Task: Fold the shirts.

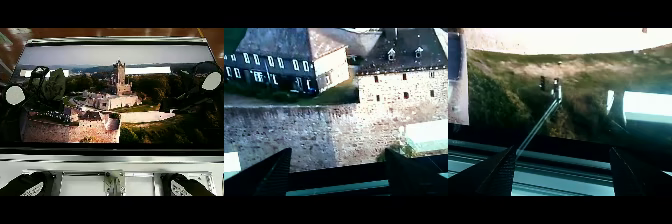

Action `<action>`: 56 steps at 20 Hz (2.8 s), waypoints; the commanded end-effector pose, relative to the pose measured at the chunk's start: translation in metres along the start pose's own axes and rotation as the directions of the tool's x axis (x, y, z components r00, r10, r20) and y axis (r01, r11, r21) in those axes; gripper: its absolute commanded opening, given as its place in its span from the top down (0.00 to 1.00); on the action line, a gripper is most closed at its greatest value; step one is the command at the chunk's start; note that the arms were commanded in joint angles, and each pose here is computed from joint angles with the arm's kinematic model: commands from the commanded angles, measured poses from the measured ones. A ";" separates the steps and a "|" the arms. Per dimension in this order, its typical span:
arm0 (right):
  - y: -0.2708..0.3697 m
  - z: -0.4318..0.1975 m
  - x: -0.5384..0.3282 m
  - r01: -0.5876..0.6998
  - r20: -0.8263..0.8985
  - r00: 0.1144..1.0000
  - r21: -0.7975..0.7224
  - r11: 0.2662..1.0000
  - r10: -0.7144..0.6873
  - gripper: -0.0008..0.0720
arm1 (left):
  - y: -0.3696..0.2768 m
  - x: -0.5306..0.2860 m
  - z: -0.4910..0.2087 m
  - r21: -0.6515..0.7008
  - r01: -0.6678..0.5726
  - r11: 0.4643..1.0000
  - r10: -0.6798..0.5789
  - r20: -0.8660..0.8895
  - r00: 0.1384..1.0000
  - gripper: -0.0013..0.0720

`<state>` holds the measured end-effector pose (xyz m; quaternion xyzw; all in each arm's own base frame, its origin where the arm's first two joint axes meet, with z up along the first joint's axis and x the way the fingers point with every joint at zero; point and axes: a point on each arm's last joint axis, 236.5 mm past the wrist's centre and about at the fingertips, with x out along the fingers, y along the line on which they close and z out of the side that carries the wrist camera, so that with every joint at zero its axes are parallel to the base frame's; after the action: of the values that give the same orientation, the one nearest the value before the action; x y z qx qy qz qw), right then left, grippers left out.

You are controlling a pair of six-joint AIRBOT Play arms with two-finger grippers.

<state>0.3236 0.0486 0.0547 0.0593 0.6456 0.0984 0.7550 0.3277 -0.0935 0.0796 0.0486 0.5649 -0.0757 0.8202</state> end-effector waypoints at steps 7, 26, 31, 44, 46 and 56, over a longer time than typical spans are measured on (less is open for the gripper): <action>0.000 0.000 0.000 0.000 0.001 1.000 -0.001 1.000 0.000 0.04 | 0.000 0.000 0.000 -0.001 0.000 1.000 0.000 0.001 1.000 0.04; 0.000 0.000 0.000 0.000 0.001 1.000 0.000 1.000 0.000 0.04 | 0.000 0.000 0.000 -0.001 0.000 1.000 0.000 0.001 1.000 0.04; 0.003 -0.004 0.000 -0.010 -0.018 1.000 0.001 1.000 0.010 0.04 | 0.000 0.000 0.004 -0.001 0.002 1.000 -0.002 0.016 1.000 0.04; 0.014 -0.007 0.000 -0.058 -0.029 0.998 0.005 0.998 0.058 0.04 | 0.098 0.036 0.062 -0.178 -0.226 0.958 0.245 0.092 0.965 0.01; 0.014 -0.004 0.000 -0.056 -0.017 0.998 0.004 0.998 0.056 0.04 | 0.146 0.058 0.074 -0.305 -0.235 0.923 0.257 0.032 0.966 0.01; 0.013 0.019 -0.001 -0.054 0.080 0.995 0.002 0.999 0.053 0.04 | 0.242 0.189 0.091 -0.538 -0.265 0.800 0.239 -0.120 0.964 0.01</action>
<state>0.3355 0.0611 0.0597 0.0809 0.6233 0.1154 0.7691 0.5033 0.1051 -0.0342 -0.0955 0.5723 0.1898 0.7920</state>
